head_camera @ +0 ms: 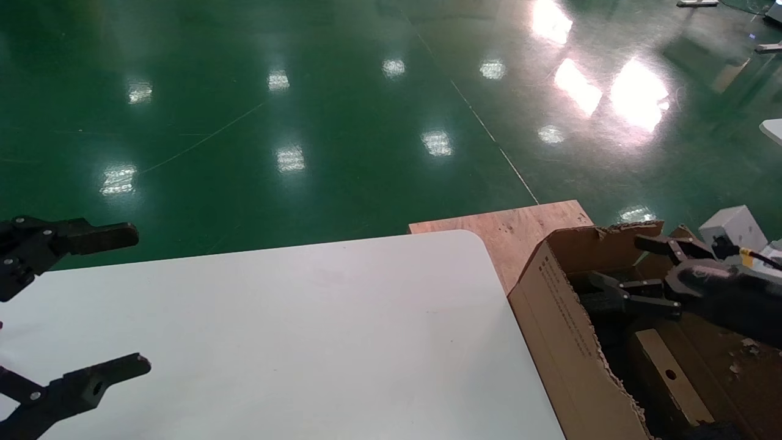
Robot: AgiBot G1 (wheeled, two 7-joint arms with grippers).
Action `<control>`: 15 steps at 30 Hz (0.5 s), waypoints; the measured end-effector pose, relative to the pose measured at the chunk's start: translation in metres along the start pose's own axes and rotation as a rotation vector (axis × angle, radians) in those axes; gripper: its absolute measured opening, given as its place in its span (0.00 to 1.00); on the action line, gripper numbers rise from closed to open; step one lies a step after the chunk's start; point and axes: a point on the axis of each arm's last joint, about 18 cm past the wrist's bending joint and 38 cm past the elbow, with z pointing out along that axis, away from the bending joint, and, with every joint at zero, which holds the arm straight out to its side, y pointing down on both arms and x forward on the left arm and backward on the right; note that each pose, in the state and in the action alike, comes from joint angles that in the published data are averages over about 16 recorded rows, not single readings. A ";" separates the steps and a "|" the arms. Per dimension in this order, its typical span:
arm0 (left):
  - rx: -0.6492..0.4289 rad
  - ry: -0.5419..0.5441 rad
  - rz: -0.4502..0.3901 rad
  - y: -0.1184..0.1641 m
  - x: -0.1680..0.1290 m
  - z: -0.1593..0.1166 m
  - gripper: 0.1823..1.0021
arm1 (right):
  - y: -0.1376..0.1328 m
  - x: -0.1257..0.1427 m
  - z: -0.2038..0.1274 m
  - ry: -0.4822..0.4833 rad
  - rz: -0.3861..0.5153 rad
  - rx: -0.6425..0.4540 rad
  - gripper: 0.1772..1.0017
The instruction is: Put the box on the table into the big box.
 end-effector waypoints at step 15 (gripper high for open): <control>0.000 0.000 0.000 0.000 0.000 0.000 1.00 | -0.028 -0.004 0.002 0.001 -0.075 0.031 1.00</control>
